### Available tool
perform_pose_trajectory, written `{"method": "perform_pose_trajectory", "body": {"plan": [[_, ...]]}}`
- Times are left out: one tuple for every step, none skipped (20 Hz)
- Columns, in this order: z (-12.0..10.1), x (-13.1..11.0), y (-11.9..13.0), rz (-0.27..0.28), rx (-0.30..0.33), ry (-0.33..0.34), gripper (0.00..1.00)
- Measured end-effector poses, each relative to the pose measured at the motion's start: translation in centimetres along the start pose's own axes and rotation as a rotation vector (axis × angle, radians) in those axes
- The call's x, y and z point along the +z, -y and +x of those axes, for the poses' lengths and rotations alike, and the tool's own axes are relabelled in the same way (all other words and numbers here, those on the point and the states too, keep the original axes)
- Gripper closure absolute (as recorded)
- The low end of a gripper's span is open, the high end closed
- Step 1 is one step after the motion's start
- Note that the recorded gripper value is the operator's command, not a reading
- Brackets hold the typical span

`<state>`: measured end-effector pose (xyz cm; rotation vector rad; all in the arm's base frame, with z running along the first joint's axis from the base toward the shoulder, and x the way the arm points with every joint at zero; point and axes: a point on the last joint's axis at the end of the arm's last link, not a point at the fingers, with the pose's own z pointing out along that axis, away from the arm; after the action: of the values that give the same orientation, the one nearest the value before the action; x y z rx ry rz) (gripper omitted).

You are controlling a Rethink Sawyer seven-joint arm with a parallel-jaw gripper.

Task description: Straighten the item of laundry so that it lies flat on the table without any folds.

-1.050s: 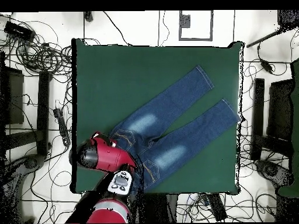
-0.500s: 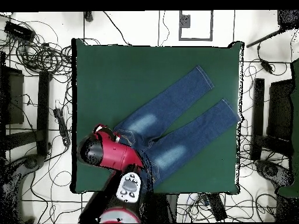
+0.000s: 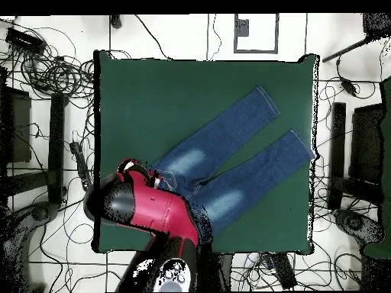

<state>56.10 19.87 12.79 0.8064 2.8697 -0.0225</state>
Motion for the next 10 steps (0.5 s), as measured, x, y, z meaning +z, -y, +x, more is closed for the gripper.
{"method": "perform_pose_trajectory", "body": {"plan": [[-0.6,-1.1,0.3,0.001,0.002,-0.004,0.00],[-1.0,-1.7,0.5,0.000,0.006,-0.006,0.00],[-1.7,-2.6,0.9,-0.001,0.009,-0.005,0.00],[-2.7,-3.4,1.5,-0.002,0.015,0.000,0.00],[-3.6,-3.9,2.1,-0.002,0.020,0.009,0.00],[-4.5,-4.2,2.7,-0.002,0.029,0.018,0.00],[-5.3,-4.5,3.3,-0.003,0.037,0.027,0.00],[-6.2,-4.7,4.1,-0.001,0.046,0.036,0.00],[-6.6,-4.8,4.4,0.000,0.050,0.040,0.00],[-7.3,-5.0,5.1,0.002,0.059,0.046,0.00]]}}
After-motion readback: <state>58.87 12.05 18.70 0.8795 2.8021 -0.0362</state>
